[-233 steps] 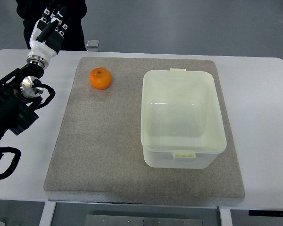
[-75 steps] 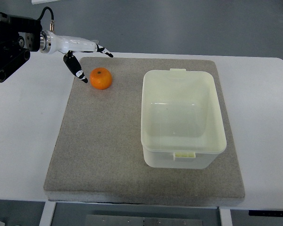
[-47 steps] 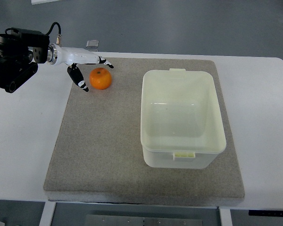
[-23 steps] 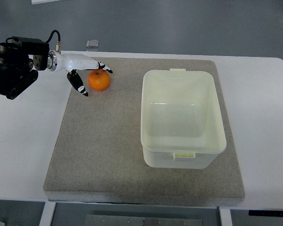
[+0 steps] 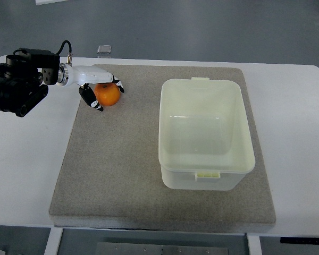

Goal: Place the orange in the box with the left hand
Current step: 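Lift the orange with the left hand and carry it toward the box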

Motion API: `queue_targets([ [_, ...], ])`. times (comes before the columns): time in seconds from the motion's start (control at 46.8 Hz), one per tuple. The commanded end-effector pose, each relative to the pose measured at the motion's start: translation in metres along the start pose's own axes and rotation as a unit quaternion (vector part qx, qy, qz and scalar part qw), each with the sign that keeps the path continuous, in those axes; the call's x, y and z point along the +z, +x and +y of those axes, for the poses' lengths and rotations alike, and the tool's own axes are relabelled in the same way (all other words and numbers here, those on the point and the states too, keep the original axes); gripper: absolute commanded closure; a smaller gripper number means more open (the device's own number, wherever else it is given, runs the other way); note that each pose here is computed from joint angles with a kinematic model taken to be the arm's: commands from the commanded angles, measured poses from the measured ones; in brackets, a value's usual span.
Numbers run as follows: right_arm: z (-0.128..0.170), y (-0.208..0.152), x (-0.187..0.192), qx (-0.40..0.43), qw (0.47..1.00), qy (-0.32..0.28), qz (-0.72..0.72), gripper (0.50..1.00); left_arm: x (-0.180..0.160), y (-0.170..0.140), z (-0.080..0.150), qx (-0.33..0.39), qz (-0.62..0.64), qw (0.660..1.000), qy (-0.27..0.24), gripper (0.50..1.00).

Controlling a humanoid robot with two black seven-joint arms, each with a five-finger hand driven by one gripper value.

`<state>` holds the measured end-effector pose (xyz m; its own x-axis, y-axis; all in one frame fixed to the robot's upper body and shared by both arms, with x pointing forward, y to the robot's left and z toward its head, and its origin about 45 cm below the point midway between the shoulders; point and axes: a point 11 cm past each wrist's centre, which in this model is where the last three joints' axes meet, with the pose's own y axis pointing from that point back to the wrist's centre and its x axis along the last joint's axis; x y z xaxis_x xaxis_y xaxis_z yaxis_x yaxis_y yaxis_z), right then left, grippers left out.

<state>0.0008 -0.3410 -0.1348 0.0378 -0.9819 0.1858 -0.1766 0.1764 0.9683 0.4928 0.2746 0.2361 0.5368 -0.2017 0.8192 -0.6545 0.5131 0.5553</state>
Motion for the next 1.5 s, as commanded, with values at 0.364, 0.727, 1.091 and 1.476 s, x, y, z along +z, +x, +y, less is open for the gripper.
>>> queue_targets([
  [0.364,0.0,0.0,0.0,0.0,1.0,0.0,0.0,0.568,0.0,0.0,-0.001,-0.007,-0.015,1.0,0.003,1.0],
  [0.727,0.0,0.0,0.0,0.0,1.0,0.0,0.0,0.568,-0.003,0.01,0.001,0.016,-0.016,1.0,0.01,1.0],
  [1.091,0.0,0.0,0.0,0.0,1.0,0.0,0.0,0.568,0.01,0.031,0.002,0.054,-0.025,0.998,-0.014,1.0],
  [1.476,0.0,0.0,-0.001,0.0,1.0,0.001,0.0,0.568,0.04,0.077,0.044,0.098,-0.059,0.99,-0.087,1.0],
])
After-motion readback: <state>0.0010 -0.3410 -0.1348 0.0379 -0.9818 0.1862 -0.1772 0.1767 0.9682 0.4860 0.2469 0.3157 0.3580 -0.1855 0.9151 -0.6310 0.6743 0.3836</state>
